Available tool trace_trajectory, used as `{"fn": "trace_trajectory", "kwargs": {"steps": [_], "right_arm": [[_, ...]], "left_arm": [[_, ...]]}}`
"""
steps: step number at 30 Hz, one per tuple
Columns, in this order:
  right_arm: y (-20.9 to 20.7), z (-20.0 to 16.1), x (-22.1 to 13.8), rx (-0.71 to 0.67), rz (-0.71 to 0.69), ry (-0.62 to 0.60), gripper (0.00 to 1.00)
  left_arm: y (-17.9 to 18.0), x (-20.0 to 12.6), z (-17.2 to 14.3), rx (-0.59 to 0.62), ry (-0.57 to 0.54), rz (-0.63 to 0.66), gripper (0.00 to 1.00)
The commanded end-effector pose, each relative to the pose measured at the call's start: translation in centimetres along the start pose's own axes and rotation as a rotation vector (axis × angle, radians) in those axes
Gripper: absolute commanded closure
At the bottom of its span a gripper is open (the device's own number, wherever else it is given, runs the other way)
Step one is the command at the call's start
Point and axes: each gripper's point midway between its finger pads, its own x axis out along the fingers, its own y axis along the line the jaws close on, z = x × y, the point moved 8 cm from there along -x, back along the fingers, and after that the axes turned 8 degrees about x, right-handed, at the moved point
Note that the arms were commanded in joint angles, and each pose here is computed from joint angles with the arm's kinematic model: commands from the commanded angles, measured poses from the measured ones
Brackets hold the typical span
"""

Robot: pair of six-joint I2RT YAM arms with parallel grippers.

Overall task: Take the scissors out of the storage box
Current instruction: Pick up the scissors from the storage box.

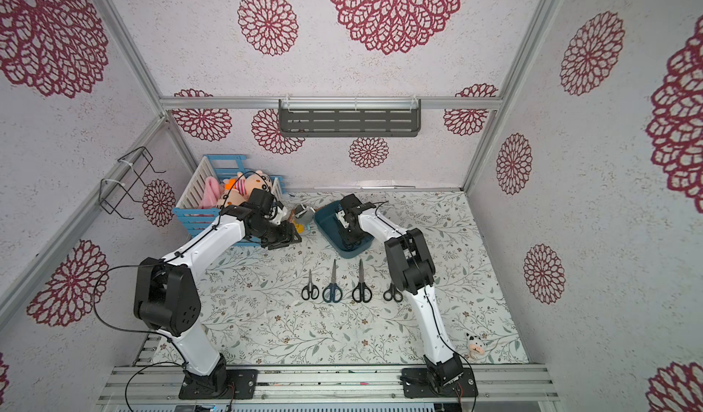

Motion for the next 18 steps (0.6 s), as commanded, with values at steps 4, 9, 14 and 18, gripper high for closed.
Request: {"fn": "trace_trajectory", "kwargs": {"steps": [4,9,14,18], "right_arm": [[0.1,0.8,-1.8,0.146,0.139,-0.048,0.98],[0.6,4.0,-8.2,0.253,0.213,-0.233,1.00],[1.5,4.0,-12.1,0.309,0.238,-0.285,1.00],[2.5,3.0,-14.4,0.370,0.291,-0.320,1.00]], "left_arm": [[-0.4,-0.9,0.8,0.004,-0.042,-0.012,0.48],[-2.5,-0.9,2.2,0.028,-0.102,-0.075,0.48],[-5.9,0.2,3.8,0.066,-0.144,-0.147,0.48],[-8.1,1.2,4.5,0.084,-0.160,-0.185,0.48]]}}
